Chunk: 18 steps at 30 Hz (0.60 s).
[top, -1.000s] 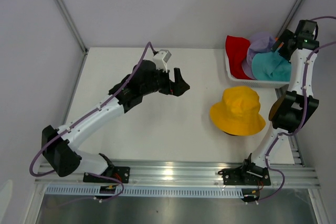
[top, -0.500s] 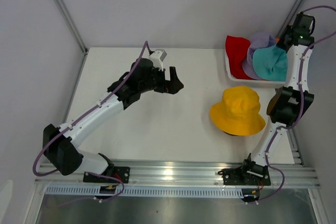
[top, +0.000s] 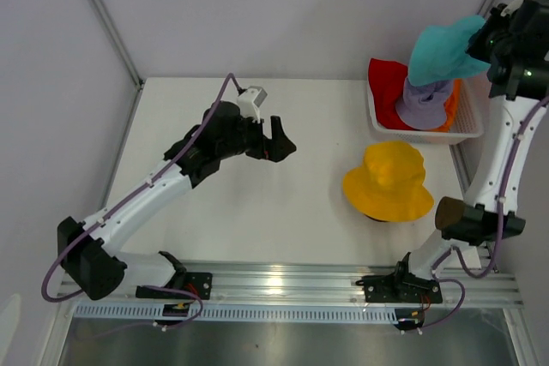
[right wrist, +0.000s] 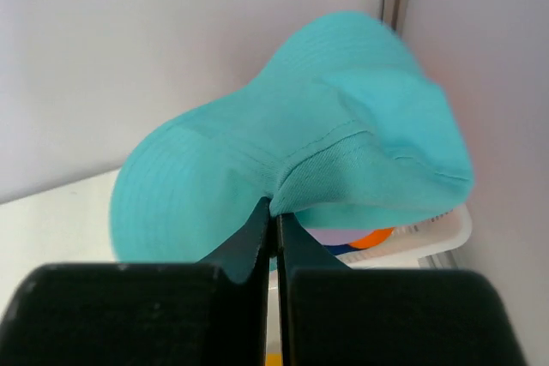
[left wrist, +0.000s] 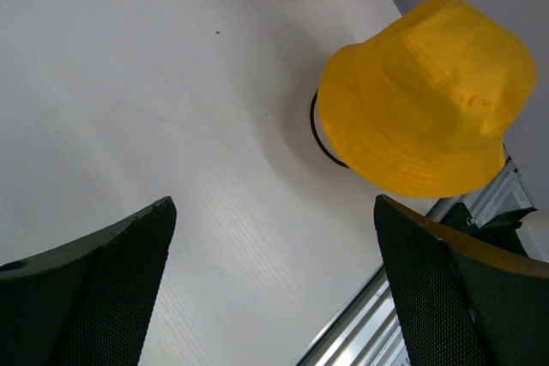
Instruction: Stack the hats
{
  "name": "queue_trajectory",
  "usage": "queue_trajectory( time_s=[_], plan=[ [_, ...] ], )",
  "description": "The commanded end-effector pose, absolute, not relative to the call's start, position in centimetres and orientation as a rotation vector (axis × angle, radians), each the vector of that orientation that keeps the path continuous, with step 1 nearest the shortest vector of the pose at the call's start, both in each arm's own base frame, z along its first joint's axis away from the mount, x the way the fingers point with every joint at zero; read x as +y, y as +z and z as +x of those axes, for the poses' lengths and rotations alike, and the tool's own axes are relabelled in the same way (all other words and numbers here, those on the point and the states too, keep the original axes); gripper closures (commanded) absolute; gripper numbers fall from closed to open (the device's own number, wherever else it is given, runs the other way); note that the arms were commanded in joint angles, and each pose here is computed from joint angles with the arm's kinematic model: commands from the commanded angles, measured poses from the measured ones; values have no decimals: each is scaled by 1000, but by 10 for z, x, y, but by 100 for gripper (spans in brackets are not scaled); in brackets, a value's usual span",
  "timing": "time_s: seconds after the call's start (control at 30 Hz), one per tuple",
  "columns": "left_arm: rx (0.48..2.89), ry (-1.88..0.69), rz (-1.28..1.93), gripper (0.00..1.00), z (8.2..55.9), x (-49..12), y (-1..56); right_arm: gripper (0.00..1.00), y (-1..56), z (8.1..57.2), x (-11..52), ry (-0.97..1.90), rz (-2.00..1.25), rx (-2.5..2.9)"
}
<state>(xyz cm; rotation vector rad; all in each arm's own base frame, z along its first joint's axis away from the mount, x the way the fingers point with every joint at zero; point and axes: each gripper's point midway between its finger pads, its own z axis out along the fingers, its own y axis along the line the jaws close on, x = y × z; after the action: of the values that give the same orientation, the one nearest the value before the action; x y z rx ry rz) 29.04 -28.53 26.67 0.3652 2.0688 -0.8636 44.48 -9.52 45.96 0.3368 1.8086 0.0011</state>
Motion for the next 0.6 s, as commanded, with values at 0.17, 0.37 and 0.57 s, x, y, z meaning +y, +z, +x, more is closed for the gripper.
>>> queue_trajectory(
  time_s=[0.17, 0.37, 0.57],
  plan=[
    [1928, -1001, 385, 0, 264, -282, 313, 100, 530, 330, -18, 251, 151, 1714],
    [1873, -1016, 395, 0, 256, -279, 334, 100, 505, 287, 5, 268, 125, 1810],
    [1883, -1024, 387, 1, 248, -276, 332, 100, 471, 255, 3, 228, 211, 1927]
  ],
)
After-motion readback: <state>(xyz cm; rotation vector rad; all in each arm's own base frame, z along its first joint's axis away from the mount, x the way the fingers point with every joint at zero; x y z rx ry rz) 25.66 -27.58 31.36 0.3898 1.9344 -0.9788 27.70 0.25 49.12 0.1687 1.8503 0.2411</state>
